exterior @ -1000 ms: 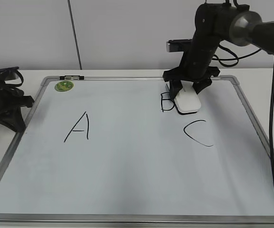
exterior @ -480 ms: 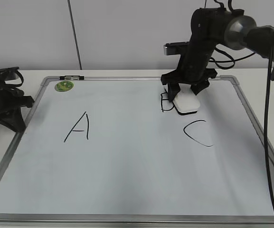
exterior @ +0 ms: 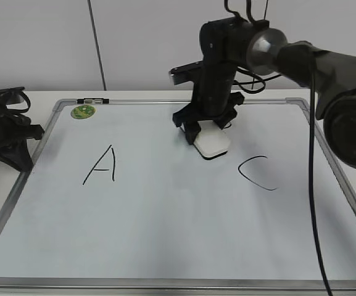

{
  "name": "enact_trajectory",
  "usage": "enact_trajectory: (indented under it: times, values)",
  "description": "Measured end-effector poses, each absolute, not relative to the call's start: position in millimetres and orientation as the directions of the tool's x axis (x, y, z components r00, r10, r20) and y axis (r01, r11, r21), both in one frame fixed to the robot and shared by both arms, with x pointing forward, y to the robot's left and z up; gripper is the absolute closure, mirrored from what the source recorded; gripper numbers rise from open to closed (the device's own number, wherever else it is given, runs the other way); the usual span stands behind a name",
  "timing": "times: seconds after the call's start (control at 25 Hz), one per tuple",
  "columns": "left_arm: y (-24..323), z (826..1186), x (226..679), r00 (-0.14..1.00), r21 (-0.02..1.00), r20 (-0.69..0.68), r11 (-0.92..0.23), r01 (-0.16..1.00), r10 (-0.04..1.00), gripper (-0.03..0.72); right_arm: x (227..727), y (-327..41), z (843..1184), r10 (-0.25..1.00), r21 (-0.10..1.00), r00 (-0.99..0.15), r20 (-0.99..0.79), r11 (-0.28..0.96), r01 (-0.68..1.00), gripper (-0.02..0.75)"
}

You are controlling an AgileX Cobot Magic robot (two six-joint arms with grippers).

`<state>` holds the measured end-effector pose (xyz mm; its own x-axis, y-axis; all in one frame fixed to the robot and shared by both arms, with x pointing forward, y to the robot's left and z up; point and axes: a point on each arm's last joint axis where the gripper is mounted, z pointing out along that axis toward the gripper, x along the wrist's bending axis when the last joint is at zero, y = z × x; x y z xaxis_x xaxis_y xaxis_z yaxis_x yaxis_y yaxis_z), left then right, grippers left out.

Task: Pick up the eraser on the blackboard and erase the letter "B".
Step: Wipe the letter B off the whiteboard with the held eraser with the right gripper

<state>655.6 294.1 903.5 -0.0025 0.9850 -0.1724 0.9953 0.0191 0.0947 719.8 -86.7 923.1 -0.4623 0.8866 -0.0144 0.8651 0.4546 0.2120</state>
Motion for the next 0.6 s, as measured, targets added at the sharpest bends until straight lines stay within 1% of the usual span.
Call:
enact_trajectory:
  times: [0.08, 0.16, 0.4, 0.6]
  values:
    - [294.1, 903.5, 655.6, -0.002, 0.095, -0.172, 0.019, 0.995, 0.985, 0.676, 712.6, -71.2, 922.2, 0.869, 0.210, -0.495, -0.015, 0.487, 0.848, 0.200]
    - [294.1, 903.5, 655.6, -0.002, 0.095, -0.172, 0.019, 0.995, 0.985, 0.676, 709.9, -65.6, 922.2, 0.861, 0.210, -0.508, -0.023, 0.501, 0.840, 0.200]
    - [294.1, 903.5, 655.6, -0.002, 0.095, -0.172, 0.019, 0.995, 0.985, 0.675, 710.6, -67.1, 922.2, 0.865, 0.209, -0.500, -0.038, 0.496, 0.843, 0.200]
    - [294.1, 903.5, 655.8, -0.003, 0.097, -0.172, 0.019, 0.995, 0.985, 0.674, 715.4, -77.0, 922.2, 0.888, 0.210, -0.460, -0.017, 0.452, 0.867, 0.200]
